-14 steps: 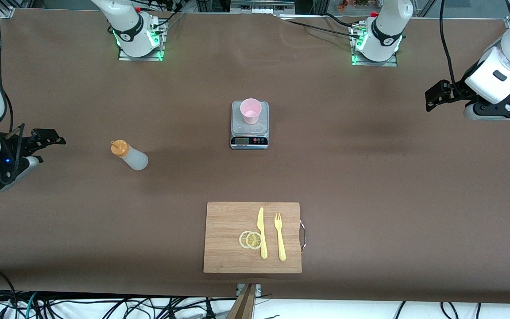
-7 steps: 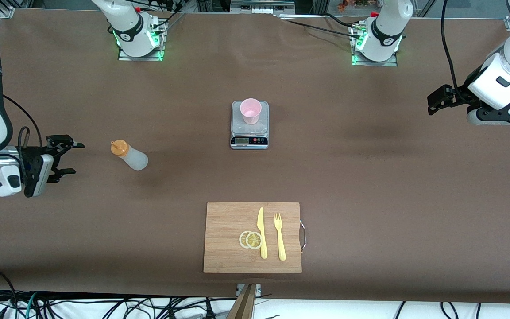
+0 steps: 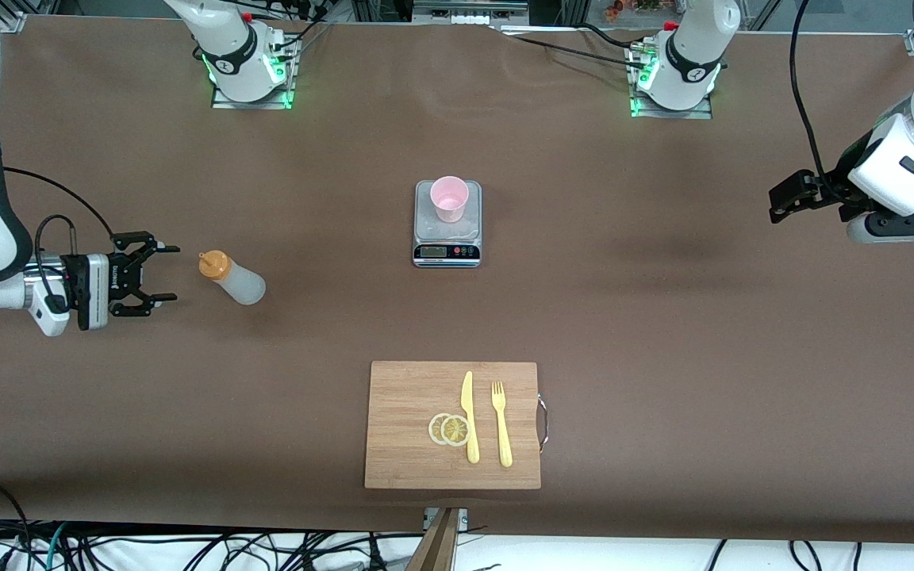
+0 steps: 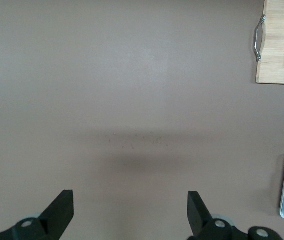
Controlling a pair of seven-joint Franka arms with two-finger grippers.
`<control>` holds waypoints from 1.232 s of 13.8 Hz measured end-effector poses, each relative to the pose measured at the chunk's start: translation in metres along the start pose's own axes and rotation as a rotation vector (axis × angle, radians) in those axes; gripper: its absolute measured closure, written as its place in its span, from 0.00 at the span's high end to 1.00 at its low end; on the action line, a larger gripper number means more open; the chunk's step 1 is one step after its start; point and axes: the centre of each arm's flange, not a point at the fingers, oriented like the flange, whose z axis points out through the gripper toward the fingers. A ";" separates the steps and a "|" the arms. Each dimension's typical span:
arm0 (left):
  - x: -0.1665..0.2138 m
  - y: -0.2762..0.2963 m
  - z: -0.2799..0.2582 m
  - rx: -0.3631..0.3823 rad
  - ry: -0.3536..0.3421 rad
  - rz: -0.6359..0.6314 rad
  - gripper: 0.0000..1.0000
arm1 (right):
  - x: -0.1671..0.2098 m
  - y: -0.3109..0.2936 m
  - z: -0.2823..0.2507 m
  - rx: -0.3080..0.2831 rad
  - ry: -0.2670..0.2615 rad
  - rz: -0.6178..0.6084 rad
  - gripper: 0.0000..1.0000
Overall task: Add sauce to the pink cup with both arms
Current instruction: 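Reach the right gripper to the squeeze bottle and grasp it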
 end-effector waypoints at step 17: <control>0.002 0.002 -0.004 -0.003 0.009 0.002 1.00 | -0.053 0.014 0.088 0.047 0.427 -0.431 1.00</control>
